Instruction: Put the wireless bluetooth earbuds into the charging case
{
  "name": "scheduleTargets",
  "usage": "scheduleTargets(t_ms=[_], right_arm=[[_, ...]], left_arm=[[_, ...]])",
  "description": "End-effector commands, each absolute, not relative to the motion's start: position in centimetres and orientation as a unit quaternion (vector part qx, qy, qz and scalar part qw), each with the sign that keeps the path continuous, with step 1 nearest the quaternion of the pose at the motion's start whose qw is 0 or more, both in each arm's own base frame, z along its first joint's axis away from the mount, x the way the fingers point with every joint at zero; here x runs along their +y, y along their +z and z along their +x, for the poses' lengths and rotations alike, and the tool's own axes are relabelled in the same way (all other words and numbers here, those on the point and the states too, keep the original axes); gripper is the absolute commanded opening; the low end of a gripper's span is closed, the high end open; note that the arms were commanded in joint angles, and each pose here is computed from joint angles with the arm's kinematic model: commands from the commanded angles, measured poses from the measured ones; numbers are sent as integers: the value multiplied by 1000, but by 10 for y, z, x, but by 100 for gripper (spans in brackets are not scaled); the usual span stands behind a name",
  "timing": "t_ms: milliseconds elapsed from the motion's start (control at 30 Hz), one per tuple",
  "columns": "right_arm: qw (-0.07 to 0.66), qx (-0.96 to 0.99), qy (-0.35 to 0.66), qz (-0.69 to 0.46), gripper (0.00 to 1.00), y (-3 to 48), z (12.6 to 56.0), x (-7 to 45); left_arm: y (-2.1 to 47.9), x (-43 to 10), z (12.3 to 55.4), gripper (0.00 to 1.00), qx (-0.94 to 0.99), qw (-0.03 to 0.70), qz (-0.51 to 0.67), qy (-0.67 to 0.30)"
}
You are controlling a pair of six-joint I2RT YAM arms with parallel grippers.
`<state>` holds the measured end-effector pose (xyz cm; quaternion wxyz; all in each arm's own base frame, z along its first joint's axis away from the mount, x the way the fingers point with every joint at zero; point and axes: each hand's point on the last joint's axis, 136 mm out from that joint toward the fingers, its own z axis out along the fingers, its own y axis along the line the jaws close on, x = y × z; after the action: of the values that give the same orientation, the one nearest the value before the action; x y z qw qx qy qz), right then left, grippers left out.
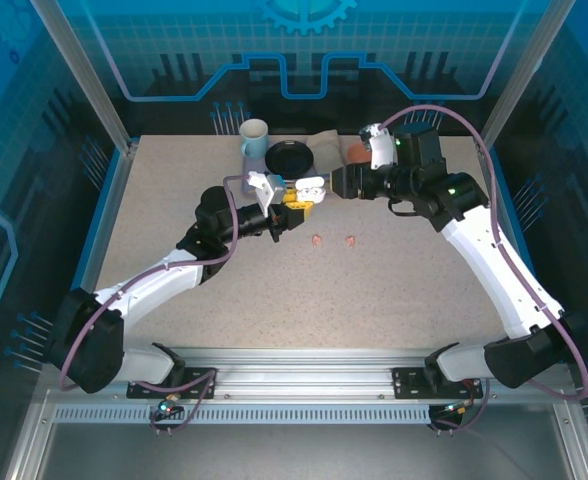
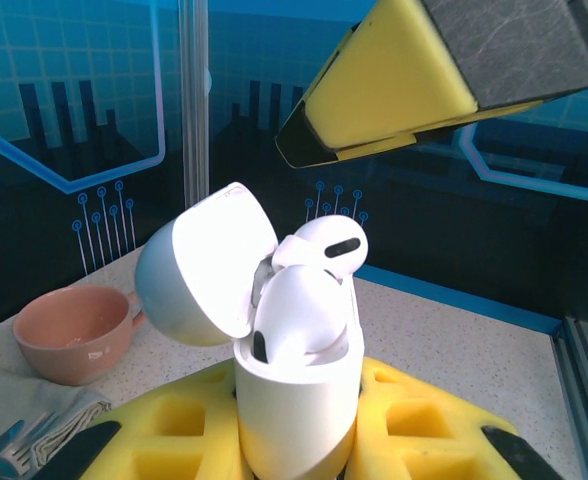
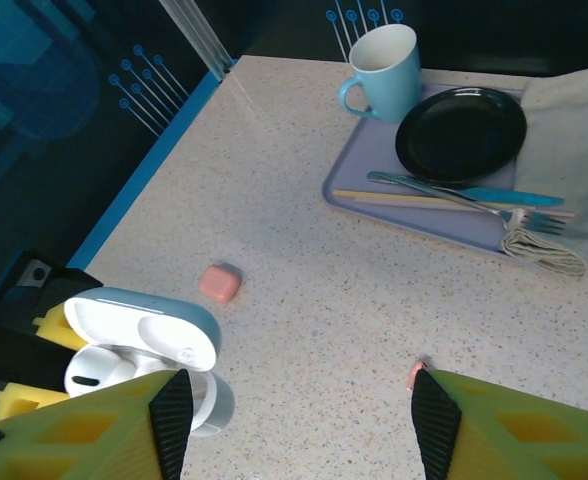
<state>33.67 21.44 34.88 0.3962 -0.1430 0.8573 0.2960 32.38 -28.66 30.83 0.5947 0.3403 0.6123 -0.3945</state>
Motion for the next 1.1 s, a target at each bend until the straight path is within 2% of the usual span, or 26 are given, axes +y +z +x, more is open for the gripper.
scheduleTargets(t_ms=[0,167,700,1067], right_arm=[[404,837,331,-164,65,366,323,226],[387,837,328,-203,72,358,309,243],[366,859,297,-199,69,330,320,238],[391,852,307,-167,68,347,328,216]], left_arm=[[330,-284,326,0,590,622,339,-388],[332,-284,326,0,589,622,341,-387],[333,-284,326,0,588,623,341,-387],[331,-285,325,0,588,621,342,-389]])
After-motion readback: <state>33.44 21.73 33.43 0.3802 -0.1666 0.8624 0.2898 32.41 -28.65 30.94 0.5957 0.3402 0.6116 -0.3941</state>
